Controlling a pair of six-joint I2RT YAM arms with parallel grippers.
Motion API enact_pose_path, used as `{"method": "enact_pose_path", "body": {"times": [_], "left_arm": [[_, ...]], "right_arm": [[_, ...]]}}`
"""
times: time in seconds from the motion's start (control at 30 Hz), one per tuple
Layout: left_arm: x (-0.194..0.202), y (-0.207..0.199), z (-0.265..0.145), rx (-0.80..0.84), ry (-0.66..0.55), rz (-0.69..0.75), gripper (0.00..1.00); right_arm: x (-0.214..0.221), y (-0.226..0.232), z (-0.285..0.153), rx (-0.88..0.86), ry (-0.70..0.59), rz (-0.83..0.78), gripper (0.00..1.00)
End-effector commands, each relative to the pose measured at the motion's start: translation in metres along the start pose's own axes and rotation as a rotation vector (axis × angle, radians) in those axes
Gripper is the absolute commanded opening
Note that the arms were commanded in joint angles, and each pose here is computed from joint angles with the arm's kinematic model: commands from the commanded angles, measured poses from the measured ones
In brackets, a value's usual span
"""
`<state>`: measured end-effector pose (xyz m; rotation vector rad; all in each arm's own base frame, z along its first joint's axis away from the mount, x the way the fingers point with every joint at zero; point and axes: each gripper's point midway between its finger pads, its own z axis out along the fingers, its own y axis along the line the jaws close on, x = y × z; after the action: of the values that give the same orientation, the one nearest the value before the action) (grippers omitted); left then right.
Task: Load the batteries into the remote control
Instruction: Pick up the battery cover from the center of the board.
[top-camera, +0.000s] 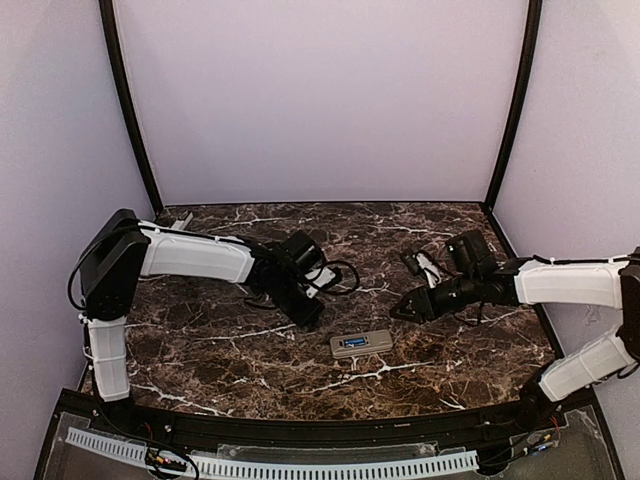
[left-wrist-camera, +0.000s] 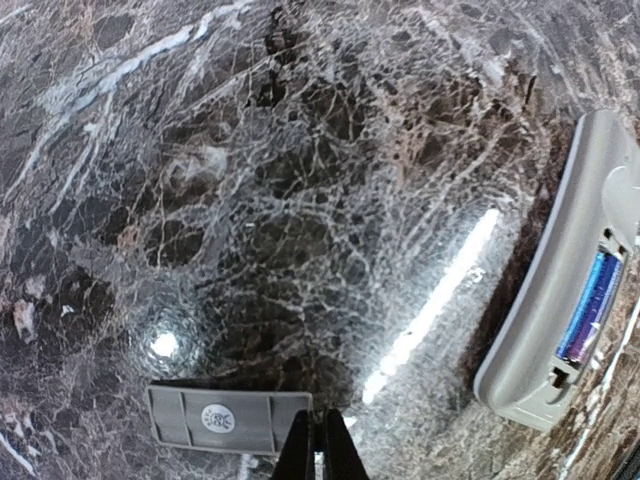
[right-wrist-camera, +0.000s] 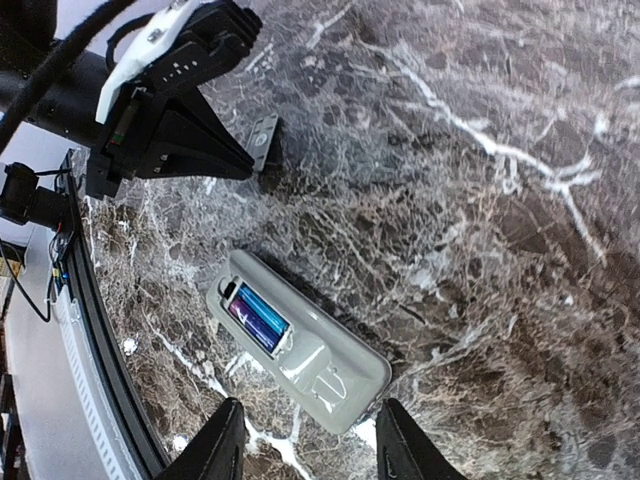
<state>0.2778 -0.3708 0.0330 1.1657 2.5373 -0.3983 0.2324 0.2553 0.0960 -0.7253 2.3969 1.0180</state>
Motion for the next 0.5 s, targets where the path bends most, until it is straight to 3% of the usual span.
{"method": "enact_pose_path", "body": {"times": [0.0,0.2,0.37,0.47], "left_arm": [[-0.038,-0.024,-0.061,0.093,-0.141,-0.008,0.0],[-0.074,-0.049,-0.125,0.287,-0.323,-0.055,0.0],[-0.103,-0.092,-0.206,0.583,-0.565,-0.012,0.0],[-0.107,-0.109,-0.238,0.711,-0.63,-0.001,0.0]], "right_arm": [[-0.047,0.014,-0.025,0.03,-0.161,-0.167,0.45],[-0.086,0.042,-0.056,0.017,-0.315,-0.338,0.56],[-0.109,0.079,-0.094,-0.032,-0.495,-0.502,0.61],[-0.115,0.106,-0.117,-0.065,-0.595,-0.598,0.63]]}}
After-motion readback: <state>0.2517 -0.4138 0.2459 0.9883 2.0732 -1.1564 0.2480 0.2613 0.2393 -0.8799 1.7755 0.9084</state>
